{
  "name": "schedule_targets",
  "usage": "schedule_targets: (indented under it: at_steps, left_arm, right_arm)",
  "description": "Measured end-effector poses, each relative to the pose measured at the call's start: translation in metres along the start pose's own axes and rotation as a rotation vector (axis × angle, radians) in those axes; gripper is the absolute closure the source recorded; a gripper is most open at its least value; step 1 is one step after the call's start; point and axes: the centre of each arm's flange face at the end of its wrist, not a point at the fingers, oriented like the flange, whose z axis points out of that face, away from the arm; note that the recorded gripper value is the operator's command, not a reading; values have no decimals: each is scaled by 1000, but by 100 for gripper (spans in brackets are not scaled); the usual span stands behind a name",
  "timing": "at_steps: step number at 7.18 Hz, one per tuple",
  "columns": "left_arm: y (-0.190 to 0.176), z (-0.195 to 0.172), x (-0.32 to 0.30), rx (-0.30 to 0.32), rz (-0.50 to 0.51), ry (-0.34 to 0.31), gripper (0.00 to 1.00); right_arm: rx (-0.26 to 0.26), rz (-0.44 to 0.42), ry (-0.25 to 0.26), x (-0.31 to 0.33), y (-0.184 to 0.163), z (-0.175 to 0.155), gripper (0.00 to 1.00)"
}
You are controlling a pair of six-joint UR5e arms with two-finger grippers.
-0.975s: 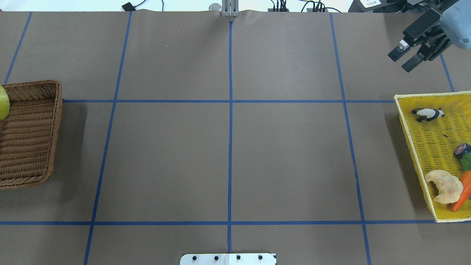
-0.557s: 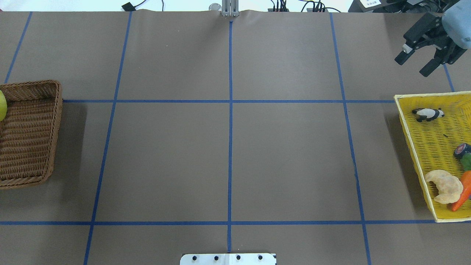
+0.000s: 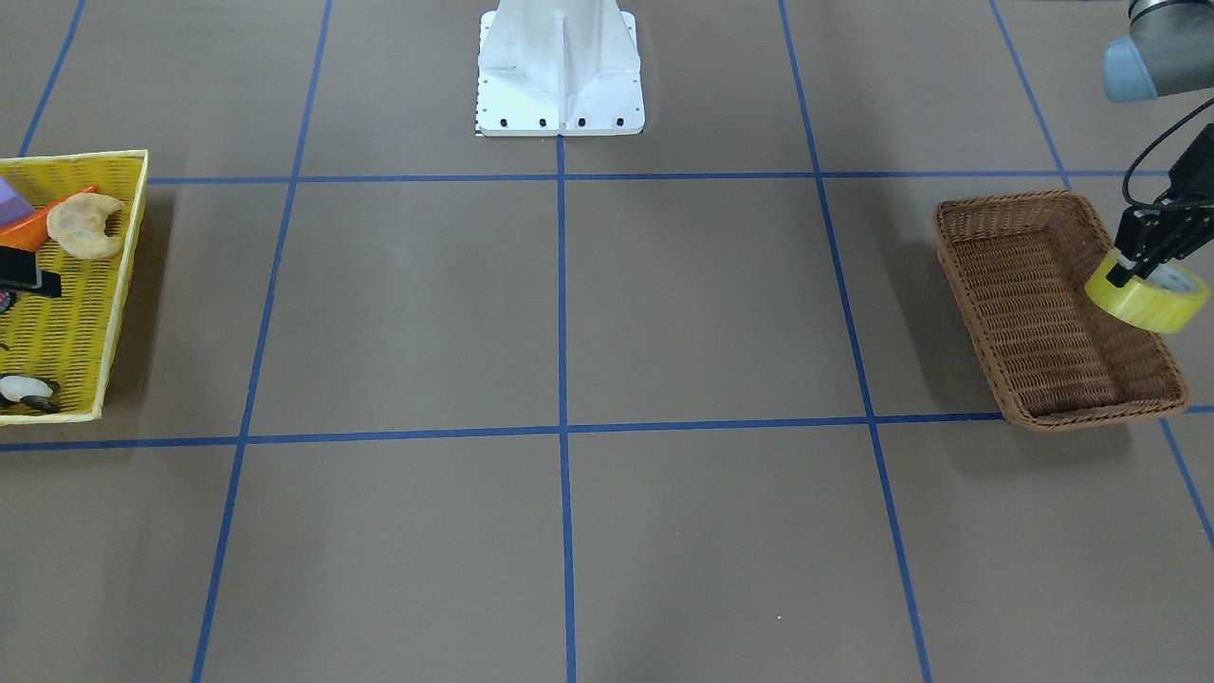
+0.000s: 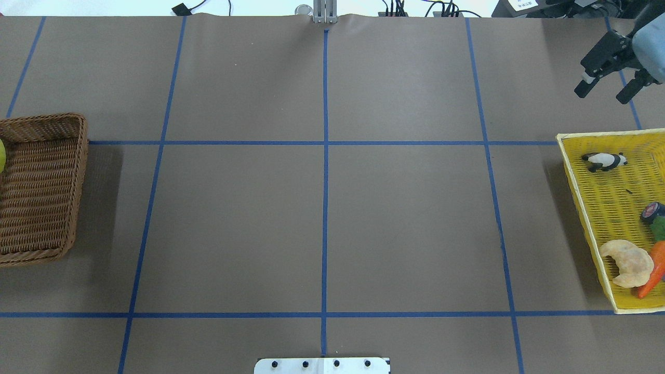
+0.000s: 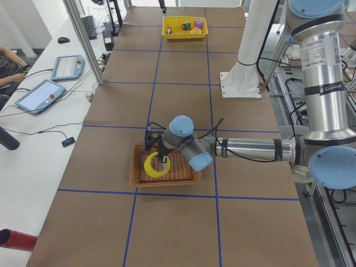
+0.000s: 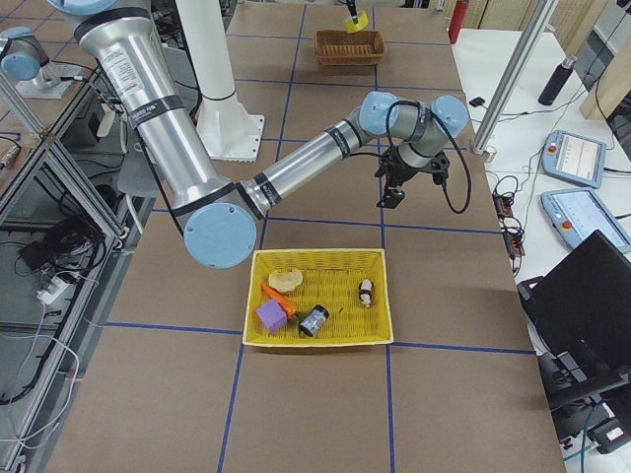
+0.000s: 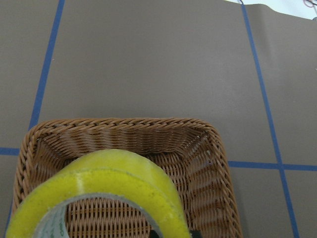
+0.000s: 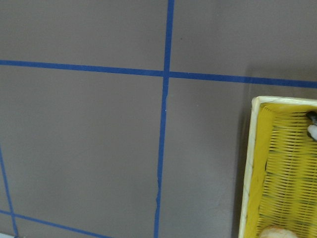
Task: Move tape to another basket
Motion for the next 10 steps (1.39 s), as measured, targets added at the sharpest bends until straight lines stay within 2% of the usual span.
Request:
schedule_targets:
  at_steps: [1, 3, 4, 6, 9, 10]
  left_arm:
    - [3, 4, 9, -50, -26, -37, 100]
    - [8, 1, 62, -152, -55, -110, 100]
    - [11, 3, 80, -186, -54, -130, 100]
    - [23, 32, 98, -253, -32, -155, 100]
    - [28, 70, 90, -305, -26, -193, 98]
    - [27, 78, 86, -314, -30, -202, 23]
  right_arm:
    - [14, -5, 42, 5, -1, 1, 0]
    - [38, -28, 82, 18, 0, 7, 0]
    - [55, -45, 100, 27, 1, 12, 0]
    - [78, -64, 134, 41, 1, 20, 0]
    - [78, -63, 142, 47, -1, 24, 0]
    - [78, -63, 142, 47, -1, 24, 0]
